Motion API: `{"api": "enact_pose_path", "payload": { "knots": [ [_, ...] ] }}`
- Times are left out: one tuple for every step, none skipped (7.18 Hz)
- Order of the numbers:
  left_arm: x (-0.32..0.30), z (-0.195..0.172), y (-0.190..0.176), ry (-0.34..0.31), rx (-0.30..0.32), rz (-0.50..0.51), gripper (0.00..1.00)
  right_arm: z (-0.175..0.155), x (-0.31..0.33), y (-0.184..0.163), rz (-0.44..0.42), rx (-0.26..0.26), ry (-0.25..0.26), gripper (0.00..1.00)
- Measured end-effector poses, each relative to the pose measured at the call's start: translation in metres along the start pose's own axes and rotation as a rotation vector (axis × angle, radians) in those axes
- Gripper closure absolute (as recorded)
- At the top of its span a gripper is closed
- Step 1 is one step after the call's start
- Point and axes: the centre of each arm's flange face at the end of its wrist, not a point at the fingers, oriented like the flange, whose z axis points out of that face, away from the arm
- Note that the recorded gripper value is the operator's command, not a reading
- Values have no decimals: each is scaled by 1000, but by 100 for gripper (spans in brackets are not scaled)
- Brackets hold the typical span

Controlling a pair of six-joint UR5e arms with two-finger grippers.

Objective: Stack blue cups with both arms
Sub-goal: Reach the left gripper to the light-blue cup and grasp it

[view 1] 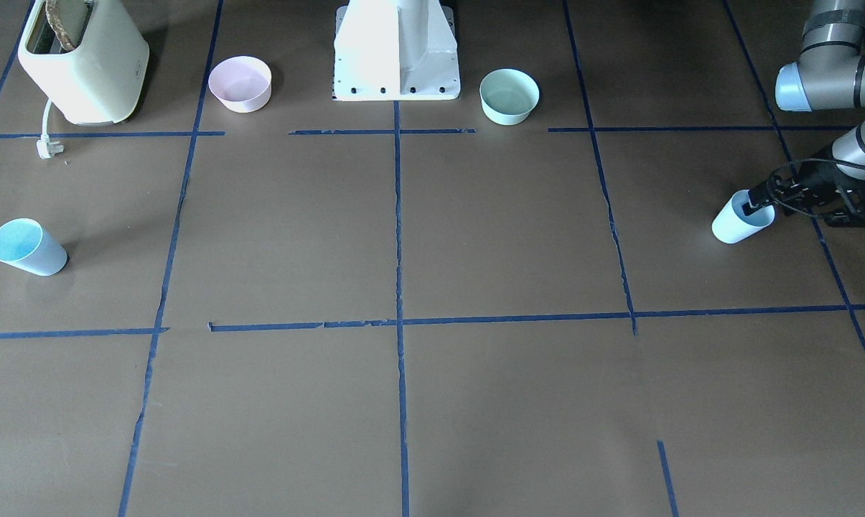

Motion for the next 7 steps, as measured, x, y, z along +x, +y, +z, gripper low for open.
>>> {"api": "enact_pose_path", "payload": {
  "knots": [
    [2, -1, 0, 7, 6, 10, 92, 0, 0, 0, 1, 0, -1, 0],
    [4, -2, 0, 12, 11, 15, 97, 0, 0, 0, 1, -1, -1, 0],
    [5, -3, 0, 15, 14, 10, 100, 0, 0, 0, 2, -1, -2, 0],
    [12, -7, 0, 22, 23, -10, 100, 0, 0, 0, 2, -2, -4, 0],
    [26, -18, -1, 35, 41, -36, 100, 0, -1, 0, 2, -2, -5, 0],
    [44, -30, -4, 53, 60, -66, 100, 0, -2, 0, 2, -1, -6, 0],
    [64, -40, -12, 71, 75, -95, 100, -1, -3, -1, 0, 1, -5, 0]
  ]
}}
